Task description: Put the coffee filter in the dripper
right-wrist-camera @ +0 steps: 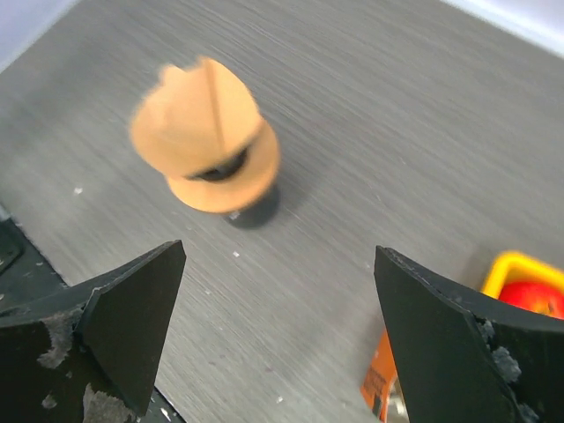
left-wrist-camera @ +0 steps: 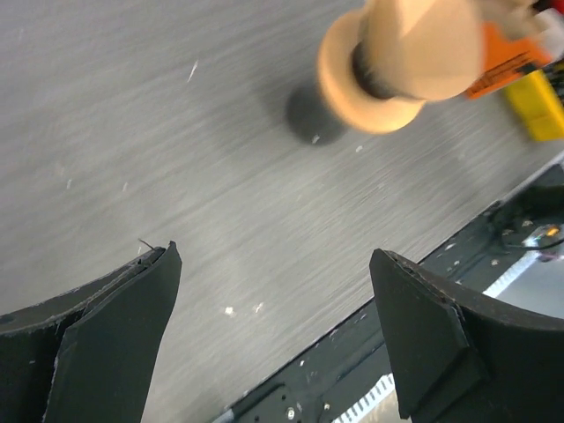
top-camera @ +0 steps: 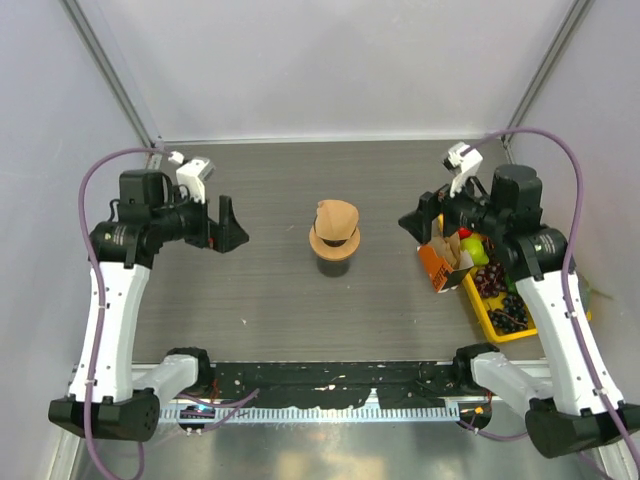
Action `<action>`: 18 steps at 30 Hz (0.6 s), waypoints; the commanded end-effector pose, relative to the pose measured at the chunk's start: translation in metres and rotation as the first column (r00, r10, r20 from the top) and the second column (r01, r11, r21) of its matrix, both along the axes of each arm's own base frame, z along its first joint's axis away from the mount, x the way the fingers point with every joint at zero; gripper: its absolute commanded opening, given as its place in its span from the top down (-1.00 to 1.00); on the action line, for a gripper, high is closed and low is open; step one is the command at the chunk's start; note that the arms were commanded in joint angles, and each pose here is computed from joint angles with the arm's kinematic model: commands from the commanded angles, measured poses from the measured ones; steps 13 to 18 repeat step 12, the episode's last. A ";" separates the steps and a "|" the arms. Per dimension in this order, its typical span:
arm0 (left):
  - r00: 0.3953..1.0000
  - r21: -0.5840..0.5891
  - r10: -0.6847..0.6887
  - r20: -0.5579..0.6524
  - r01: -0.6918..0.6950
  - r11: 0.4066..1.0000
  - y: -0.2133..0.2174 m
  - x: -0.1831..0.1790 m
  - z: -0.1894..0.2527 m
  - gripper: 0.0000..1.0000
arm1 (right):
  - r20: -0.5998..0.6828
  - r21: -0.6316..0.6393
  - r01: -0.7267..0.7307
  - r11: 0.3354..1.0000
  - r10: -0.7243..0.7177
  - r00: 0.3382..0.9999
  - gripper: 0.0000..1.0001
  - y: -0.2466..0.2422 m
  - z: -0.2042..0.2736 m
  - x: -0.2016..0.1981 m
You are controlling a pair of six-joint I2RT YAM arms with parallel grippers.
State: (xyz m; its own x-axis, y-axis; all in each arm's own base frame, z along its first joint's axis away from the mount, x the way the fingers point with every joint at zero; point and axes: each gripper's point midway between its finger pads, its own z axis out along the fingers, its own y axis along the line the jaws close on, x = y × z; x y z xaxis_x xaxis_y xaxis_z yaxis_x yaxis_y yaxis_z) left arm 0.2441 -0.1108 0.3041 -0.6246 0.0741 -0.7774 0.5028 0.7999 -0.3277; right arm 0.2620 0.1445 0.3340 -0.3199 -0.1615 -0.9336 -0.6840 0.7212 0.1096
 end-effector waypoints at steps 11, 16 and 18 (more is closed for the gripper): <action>0.979 0.288 0.204 -0.002 -0.195 0.938 0.061 -0.013 -0.067 -0.99 | -0.020 -0.007 0.271 0.963 -0.271 0.962 -0.91 -0.058 -0.052 0.002; 0.977 0.299 0.214 0.003 -0.205 0.932 0.064 -0.012 -0.067 -0.99 | -0.013 -0.001 0.266 0.964 -0.266 0.964 -0.91 -0.057 -0.049 0.001; 0.977 0.299 0.214 0.003 -0.205 0.932 0.064 -0.012 -0.067 -0.99 | -0.013 -0.001 0.266 0.964 -0.266 0.964 -0.91 -0.057 -0.049 0.001</action>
